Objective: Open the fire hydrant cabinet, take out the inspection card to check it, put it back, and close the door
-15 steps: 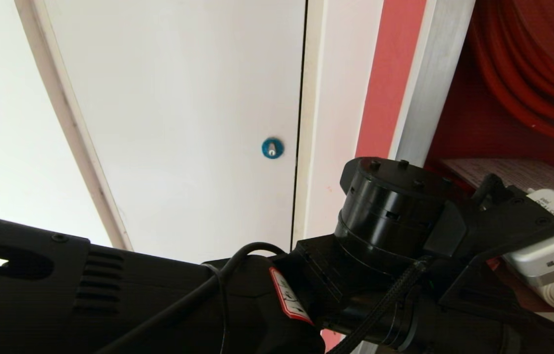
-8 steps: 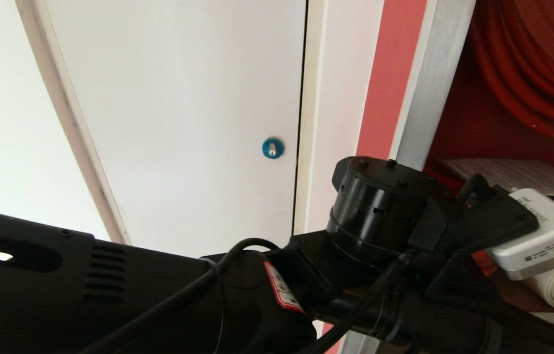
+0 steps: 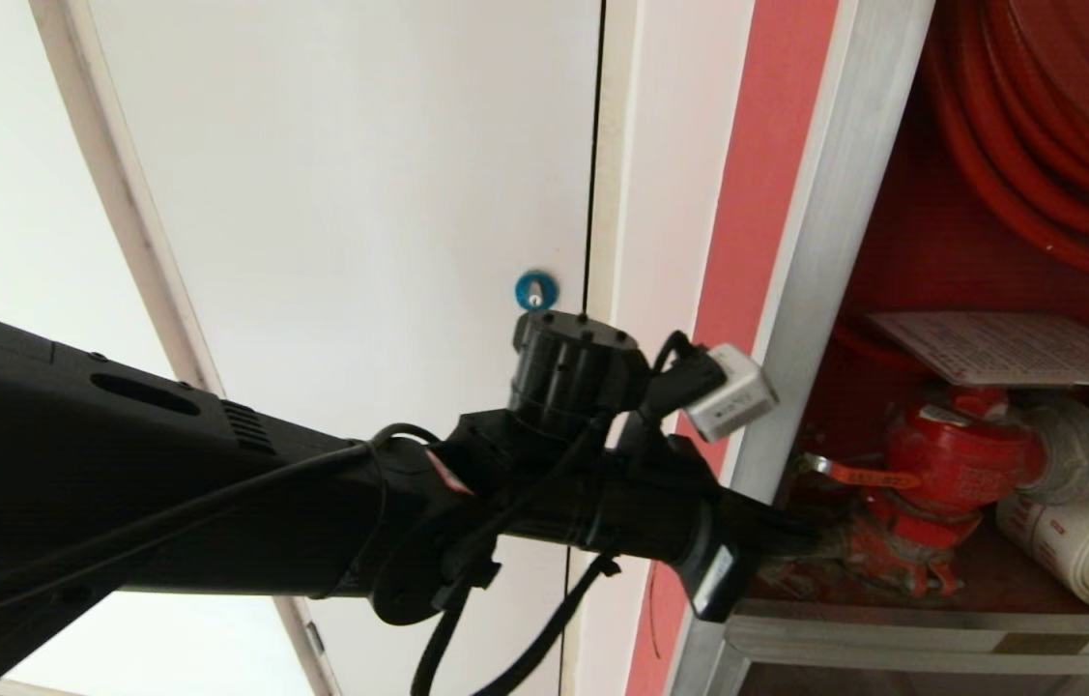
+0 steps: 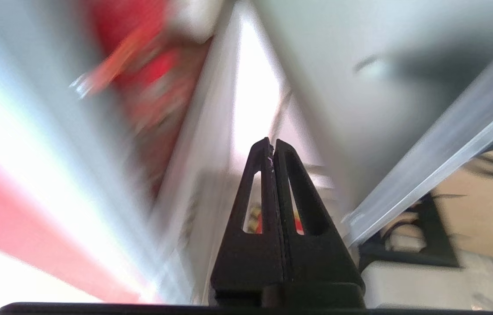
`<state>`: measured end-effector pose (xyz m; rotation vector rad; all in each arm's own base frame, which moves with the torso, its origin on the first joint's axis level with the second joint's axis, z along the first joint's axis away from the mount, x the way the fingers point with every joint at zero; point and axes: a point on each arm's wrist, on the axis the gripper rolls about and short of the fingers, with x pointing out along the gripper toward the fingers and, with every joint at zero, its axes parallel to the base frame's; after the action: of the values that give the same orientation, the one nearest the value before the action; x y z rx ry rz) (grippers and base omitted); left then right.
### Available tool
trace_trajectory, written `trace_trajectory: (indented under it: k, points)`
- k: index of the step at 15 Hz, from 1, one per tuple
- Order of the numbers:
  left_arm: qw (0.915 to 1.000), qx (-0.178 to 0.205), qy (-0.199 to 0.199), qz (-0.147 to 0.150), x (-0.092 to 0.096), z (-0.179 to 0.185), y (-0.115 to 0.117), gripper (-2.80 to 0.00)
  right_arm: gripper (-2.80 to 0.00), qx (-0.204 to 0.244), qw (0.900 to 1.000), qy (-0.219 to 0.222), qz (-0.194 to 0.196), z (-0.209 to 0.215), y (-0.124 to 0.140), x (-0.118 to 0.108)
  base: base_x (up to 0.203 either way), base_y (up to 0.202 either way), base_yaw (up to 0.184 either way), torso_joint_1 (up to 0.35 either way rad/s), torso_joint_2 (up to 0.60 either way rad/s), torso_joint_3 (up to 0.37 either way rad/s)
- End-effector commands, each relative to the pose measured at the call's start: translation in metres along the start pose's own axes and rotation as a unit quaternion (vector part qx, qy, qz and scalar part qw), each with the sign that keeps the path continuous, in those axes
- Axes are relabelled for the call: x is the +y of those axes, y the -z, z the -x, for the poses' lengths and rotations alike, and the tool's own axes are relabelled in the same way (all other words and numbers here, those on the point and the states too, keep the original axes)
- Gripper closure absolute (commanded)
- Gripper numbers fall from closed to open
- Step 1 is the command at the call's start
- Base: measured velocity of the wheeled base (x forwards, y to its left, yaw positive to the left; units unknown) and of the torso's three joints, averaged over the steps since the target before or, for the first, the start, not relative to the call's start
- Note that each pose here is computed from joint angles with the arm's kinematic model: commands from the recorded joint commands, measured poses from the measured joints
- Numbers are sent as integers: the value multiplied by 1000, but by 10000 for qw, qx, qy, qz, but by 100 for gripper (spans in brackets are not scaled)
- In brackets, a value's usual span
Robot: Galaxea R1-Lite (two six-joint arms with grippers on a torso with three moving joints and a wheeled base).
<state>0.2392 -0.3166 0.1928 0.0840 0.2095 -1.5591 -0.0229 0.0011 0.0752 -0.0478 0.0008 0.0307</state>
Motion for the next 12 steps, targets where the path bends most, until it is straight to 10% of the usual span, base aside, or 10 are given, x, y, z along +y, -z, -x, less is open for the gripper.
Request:
trace_trajectory:
  k: [1, 7, 12]
  points:
    - [9992, 20, -389, 74, 13, 34, 3, 0, 0, 0, 10000, -6, 6, 0, 0, 0, 0, 0, 0, 0, 0, 0]
    - [9863, 94, -1643, 76, 18, 144, 16, 0, 0, 0, 10000, -1, 6, 0, 0, 0, 0, 0, 0, 0, 0, 0]
    - [9562, 173, -2922, 98, 4, 233, 38, 0, 0, 0, 10000, 0, 3, 0, 0, 0, 0, 0, 0, 0, 0, 0]
